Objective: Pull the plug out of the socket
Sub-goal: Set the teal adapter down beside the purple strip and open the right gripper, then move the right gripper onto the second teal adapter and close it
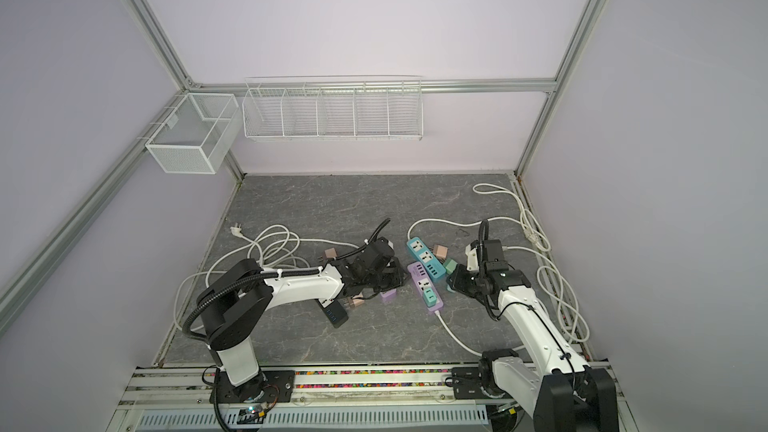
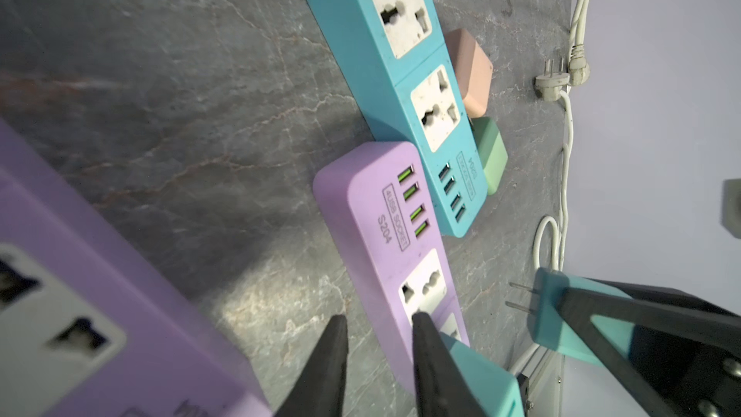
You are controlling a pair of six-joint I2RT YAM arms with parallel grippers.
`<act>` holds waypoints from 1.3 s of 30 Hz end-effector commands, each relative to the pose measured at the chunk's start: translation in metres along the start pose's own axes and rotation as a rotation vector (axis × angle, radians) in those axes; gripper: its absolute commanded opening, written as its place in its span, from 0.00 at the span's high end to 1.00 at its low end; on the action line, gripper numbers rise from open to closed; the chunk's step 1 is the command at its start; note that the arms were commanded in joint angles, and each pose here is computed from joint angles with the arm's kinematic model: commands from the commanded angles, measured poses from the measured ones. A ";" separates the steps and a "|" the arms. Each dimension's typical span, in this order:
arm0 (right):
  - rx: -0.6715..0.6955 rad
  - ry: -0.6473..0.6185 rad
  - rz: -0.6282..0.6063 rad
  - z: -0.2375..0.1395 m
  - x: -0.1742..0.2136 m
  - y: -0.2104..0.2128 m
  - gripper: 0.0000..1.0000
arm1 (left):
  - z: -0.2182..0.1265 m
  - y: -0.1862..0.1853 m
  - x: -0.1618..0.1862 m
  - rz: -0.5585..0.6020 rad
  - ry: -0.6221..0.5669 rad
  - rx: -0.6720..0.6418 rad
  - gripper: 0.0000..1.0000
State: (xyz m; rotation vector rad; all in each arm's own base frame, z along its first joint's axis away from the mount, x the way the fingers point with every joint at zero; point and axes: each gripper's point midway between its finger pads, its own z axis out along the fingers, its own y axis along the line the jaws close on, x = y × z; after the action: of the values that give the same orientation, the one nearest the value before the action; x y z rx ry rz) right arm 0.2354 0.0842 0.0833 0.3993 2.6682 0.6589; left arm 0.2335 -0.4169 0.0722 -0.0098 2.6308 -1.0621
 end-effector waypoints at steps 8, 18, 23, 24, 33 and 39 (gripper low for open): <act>-0.105 -0.032 0.168 0.014 0.004 -0.015 0.81 | -0.002 0.002 0.019 -0.034 -0.010 0.002 0.69; -0.112 0.008 0.213 0.037 0.014 -0.027 0.81 | 0.007 -0.002 0.028 -0.037 -0.002 0.007 0.67; -0.080 0.019 0.221 0.044 0.016 -0.035 0.80 | 0.012 0.000 0.030 -0.042 0.003 0.000 0.67; -0.075 0.024 0.224 0.046 0.017 -0.037 0.79 | 0.012 0.001 0.030 -0.043 0.003 -0.002 0.67; -0.035 0.022 0.234 0.042 0.015 -0.043 0.54 | 0.012 -0.001 0.029 -0.042 -0.002 -0.006 0.66; 0.019 -0.009 0.213 0.029 0.010 -0.046 0.35 | 0.012 -0.002 0.027 -0.039 -0.007 -0.009 0.65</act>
State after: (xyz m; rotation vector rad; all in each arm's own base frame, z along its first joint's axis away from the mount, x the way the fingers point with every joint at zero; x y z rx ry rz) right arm 0.2369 0.0702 0.0337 0.6628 2.6156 0.7825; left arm 0.2049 -0.4240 0.0544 -0.0441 2.6601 -1.0650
